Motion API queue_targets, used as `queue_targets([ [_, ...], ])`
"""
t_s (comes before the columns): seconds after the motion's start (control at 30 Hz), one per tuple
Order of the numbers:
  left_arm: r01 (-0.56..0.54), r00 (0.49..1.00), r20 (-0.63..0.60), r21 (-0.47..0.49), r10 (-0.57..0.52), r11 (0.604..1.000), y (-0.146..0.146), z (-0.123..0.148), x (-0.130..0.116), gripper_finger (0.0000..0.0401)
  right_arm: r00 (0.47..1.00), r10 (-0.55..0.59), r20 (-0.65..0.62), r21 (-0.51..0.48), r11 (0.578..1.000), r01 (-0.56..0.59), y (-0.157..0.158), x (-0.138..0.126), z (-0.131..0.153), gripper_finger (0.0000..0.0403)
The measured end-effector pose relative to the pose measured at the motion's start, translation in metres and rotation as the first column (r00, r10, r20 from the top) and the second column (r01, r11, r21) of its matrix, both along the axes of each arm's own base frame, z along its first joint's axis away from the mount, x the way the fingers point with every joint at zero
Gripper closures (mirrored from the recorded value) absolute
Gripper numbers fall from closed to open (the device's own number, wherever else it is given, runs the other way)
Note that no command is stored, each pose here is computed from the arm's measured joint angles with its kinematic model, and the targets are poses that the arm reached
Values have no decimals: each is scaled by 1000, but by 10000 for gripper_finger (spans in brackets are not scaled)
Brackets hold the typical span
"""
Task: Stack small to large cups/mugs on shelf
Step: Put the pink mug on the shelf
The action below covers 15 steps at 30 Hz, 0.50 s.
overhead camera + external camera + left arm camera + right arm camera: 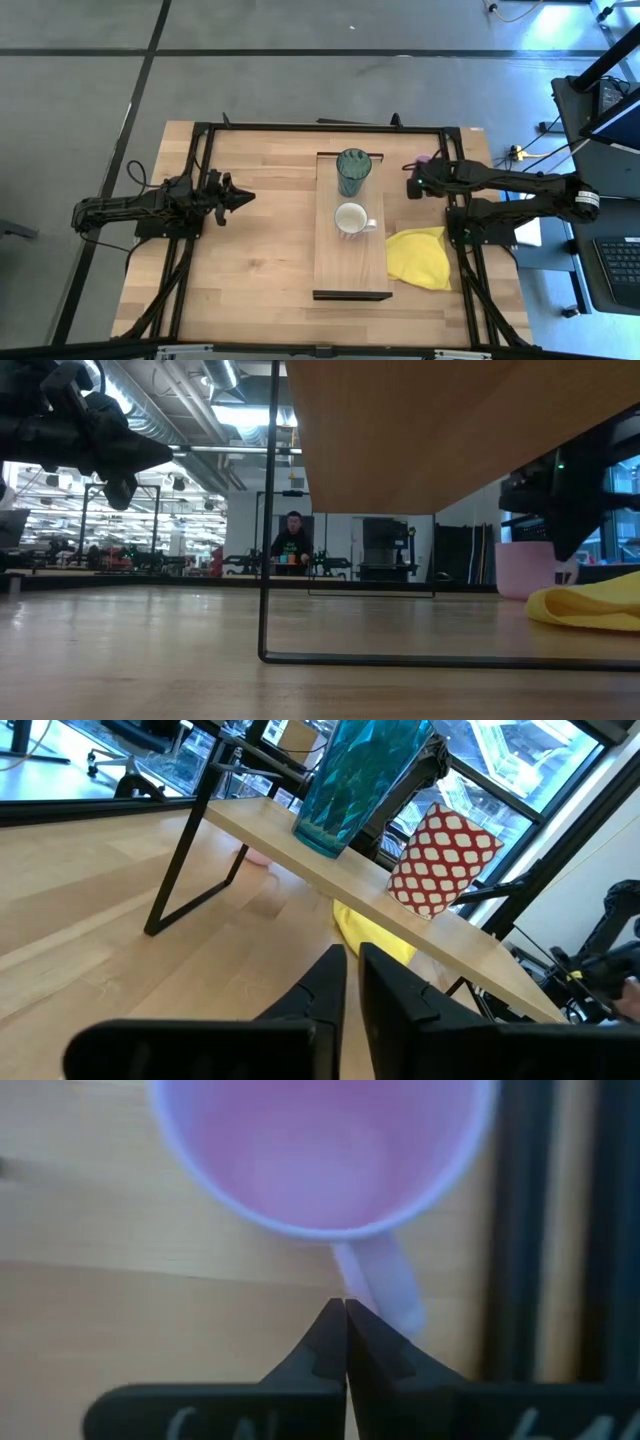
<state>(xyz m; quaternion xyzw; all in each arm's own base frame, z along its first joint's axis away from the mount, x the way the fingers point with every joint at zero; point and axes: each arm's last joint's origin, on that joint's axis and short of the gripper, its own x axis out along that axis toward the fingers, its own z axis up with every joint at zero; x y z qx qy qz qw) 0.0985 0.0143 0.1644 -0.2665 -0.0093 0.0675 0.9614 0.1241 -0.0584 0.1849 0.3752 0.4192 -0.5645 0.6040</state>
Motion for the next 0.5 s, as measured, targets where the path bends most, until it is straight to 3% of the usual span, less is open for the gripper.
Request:
queue_targets([
  [0.1,0,1000,0,0,0,1000,0,0,0,370,998,-10,-67,-19,1000,9,1,-5,1,401],
  [0.5,0,1000,0,0,0,1000,0,0,0,386,990,-72,-123,-188,981,48,-7,-9,3,398],
])
